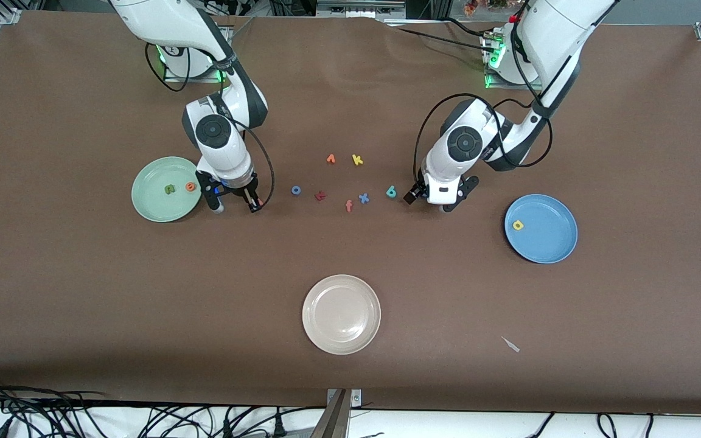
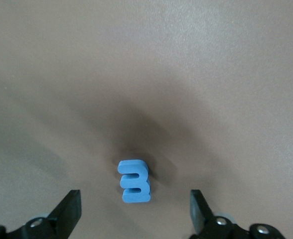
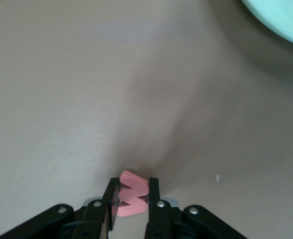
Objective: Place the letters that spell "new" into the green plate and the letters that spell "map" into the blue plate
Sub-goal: 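Place pink w on green plate while the left gripper lifts blue 3, then retract the right arm while the left gripper carries blue 3 to blue plate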
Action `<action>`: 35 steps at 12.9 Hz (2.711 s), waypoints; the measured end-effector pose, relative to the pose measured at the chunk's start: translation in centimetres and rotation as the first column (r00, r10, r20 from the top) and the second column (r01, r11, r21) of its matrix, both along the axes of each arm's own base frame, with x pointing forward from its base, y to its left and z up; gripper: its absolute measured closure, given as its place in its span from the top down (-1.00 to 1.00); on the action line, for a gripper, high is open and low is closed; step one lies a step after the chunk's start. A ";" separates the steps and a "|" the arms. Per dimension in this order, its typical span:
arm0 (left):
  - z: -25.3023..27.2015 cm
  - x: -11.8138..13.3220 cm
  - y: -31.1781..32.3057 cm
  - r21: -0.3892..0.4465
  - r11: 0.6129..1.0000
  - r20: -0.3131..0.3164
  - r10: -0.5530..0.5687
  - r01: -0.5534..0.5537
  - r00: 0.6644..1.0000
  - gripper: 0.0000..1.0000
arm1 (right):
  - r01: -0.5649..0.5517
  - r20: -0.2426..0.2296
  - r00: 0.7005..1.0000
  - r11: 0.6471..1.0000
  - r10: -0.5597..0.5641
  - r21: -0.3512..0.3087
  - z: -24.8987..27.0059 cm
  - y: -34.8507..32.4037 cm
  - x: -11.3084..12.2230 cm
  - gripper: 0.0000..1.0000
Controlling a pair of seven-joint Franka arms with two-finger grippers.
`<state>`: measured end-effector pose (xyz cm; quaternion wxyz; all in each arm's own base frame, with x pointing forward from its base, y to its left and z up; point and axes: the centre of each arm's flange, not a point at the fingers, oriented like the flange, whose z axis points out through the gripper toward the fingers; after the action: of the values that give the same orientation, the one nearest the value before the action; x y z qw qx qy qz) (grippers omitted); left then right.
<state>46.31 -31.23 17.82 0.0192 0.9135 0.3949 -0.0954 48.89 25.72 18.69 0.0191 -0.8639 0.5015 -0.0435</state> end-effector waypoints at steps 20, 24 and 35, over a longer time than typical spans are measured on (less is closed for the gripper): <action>-0.9 -0.7 -0.9 0.069 0.996 0.039 0.060 -0.062 0.997 0.17 | -0.615 -0.183 0.784 0.781 0.593 -0.109 5.7 -25.4 3.2 0.56; -0.8 -0.6 -0.9 0.068 0.995 0.041 0.066 -0.069 0.997 -0.06 | -0.706 -0.238 0.692 0.707 0.681 -0.030 12.4 -24.4 6.8 1.00; -0.4 -0.2 -0.5 0.111 0.991 0.011 0.073 -0.073 0.997 -0.45 | -0.835 -0.112 0.539 0.548 0.834 0.060 33.8 -17.2 12.4 1.00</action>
<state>46.14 -31.69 17.39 -0.0269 0.8985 0.4327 -0.0693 61.25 8.55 52.48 0.0052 -0.9992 0.0304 0.0261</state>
